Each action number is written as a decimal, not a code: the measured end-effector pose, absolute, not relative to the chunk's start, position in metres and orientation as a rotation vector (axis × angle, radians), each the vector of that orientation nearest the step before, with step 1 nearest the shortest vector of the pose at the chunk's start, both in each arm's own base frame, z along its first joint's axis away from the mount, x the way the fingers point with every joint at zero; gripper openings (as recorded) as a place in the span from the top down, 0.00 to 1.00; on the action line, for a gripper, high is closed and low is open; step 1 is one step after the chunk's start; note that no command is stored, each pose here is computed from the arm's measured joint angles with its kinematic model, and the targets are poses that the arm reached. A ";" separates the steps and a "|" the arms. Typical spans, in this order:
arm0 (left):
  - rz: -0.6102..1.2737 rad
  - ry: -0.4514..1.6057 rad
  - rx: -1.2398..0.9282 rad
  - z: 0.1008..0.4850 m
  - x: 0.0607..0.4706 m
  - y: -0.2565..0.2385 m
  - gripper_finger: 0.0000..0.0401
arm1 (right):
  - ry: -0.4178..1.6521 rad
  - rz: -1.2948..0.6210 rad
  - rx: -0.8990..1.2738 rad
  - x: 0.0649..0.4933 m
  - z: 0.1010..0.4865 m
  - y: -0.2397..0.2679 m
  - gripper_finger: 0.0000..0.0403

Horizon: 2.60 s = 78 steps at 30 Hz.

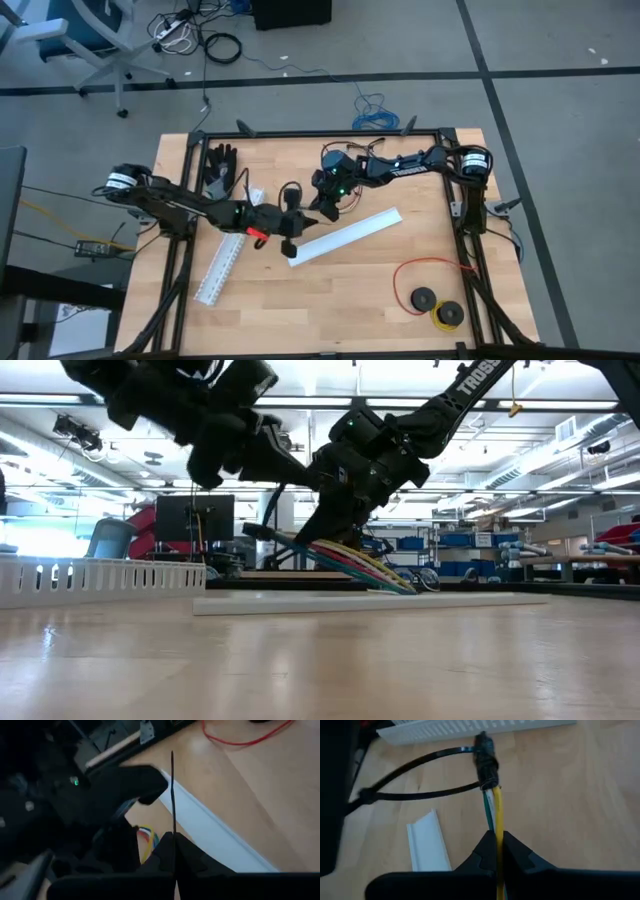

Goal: Ziptie cables
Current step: Wrap the cables together using a zip tie

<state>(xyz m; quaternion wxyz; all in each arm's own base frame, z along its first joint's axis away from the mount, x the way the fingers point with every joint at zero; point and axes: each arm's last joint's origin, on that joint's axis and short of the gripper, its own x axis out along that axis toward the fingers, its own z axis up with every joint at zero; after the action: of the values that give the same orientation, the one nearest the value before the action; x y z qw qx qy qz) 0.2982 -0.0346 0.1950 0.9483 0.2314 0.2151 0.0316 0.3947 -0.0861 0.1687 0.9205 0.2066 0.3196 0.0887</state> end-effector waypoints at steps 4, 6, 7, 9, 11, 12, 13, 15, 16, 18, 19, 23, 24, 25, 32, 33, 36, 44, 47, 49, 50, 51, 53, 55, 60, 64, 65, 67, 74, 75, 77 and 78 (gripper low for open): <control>0.081 0.463 0.414 0.187 0.295 -0.030 1.00 | 0.662 0.116 0.347 0.399 0.168 -0.073 0.97; 0.092 0.474 0.370 0.182 0.292 -0.029 1.00 | 0.665 0.096 0.302 0.400 0.167 -0.067 0.94; 0.095 0.482 0.353 0.180 0.291 -0.028 1.00 | 0.665 0.096 0.275 0.401 0.167 -0.064 0.92; 0.096 0.483 0.341 0.176 0.289 -0.028 1.00 | 0.663 0.095 0.216 0.402 0.167 -0.059 0.87; 0.094 0.449 0.333 0.175 0.287 -0.028 1.00 | 0.649 0.094 0.182 0.403 0.168 -0.057 0.81; 0.095 0.428 0.328 0.175 0.287 -0.028 1.00 | 0.634 0.099 0.174 0.404 0.169 -0.056 0.79; 0.099 0.404 0.324 0.175 0.286 -0.027 1.00 | 0.620 0.108 0.166 0.405 0.170 -0.056 0.76; 0.108 0.362 0.314 0.175 0.285 -0.025 1.00 | 0.606 0.131 0.157 0.405 0.172 -0.056 0.71; 0.112 0.350 0.311 0.174 0.284 -0.024 1.00 | 0.605 0.144 0.154 0.405 0.172 -0.056 0.69; 0.118 0.344 0.308 0.172 0.282 -0.022 1.00 | 0.617 0.166 0.163 0.404 0.172 -0.056 0.66; 0.121 0.350 0.309 0.170 0.280 -0.021 1.00 | 0.629 0.178 0.172 0.402 0.171 -0.057 0.64; 0.133 0.358 0.306 0.163 0.275 -0.017 1.00 | 0.683 0.191 0.217 0.397 0.170 -0.061 0.62; 0.136 0.353 0.304 0.162 0.273 -0.017 1.00 | 0.698 0.200 0.228 0.396 0.169 -0.061 0.62; 0.142 0.347 0.303 0.161 0.272 -0.016 1.00 | 0.715 0.204 0.240 0.394 0.168 -0.062 0.62; 0.185 0.237 0.319 0.155 0.257 -0.007 1.00 | 0.803 0.108 0.153 0.390 0.161 -0.057 0.65; 0.191 0.220 0.328 0.153 0.253 -0.006 1.00 | 0.806 0.089 0.116 0.391 0.161 -0.054 0.65; 0.193 0.141 0.322 0.151 0.241 -0.002 1.00 | 0.815 0.034 0.017 0.393 0.161 -0.045 0.67; 0.046 0.038 0.308 0.140 0.213 0.011 1.00 | 0.807 -0.021 -0.067 0.396 0.162 -0.026 0.71; -0.023 0.032 0.313 0.139 0.211 0.015 1.00 | 0.799 -0.032 -0.070 0.396 0.162 -0.027 0.72; -0.022 0.028 0.335 0.140 0.211 0.018 1.00 | 0.796 -0.040 -0.054 0.396 0.163 -0.028 0.72; -0.014 0.022 0.353 0.140 0.211 0.019 1.00 | 0.796 -0.046 -0.044 0.396 0.163 -0.028 0.72; -0.007 0.017 0.366 0.141 0.211 0.021 1.00 | 0.798 -0.051 -0.034 0.396 0.162 -0.029 0.72; 0.005 0.014 0.373 0.141 0.211 0.023 1.00 | 0.819 -0.054 -0.027 0.395 0.160 -0.029 0.72; 0.011 0.017 0.372 0.141 0.211 0.024 1.00 | 0.836 -0.055 -0.026 0.396 0.154 -0.029 0.72; 0.018 0.013 0.365 0.142 0.211 0.025 1.00 | 0.924 -0.065 -0.036 0.394 0.135 -0.026 0.72; 0.026 -0.004 0.362 0.144 0.211 0.025 1.00 | 0.926 -0.099 -0.067 0.397 0.129 -0.027 0.72; 0.026 -0.005 0.361 0.144 0.211 0.025 1.00 | 0.928 -0.099 -0.067 0.397 0.128 -0.027 0.72; 0.026 -0.005 0.361 0.144 0.211 0.025 0.99 | 0.933 -0.089 -0.061 0.397 0.126 -0.028 0.75; 0.035 -0.002 0.370 0.144 0.213 0.025 0.99 | 0.896 -0.078 -0.060 0.400 0.130 -0.025 0.96; 0.035 -0.002 0.370 0.144 0.213 0.025 0.99 | 0.888 -0.077 -0.064 0.399 0.133 -0.023 0.96; 0.039 0.001 0.366 0.144 0.213 0.026 0.99 | 0.871 -0.064 -0.074 0.399 0.138 -0.019 0.98; 0.042 0.002 0.357 0.144 0.213 0.026 0.99 | 0.857 -0.060 -0.086 0.399 0.143 -0.016 0.99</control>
<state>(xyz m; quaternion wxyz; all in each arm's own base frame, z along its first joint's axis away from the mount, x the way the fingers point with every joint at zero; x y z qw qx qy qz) 0.2127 0.0256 0.1442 0.9839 0.1776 0.0008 0.0208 0.3985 -0.0157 0.1431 0.9083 -0.0417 0.4153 -0.0292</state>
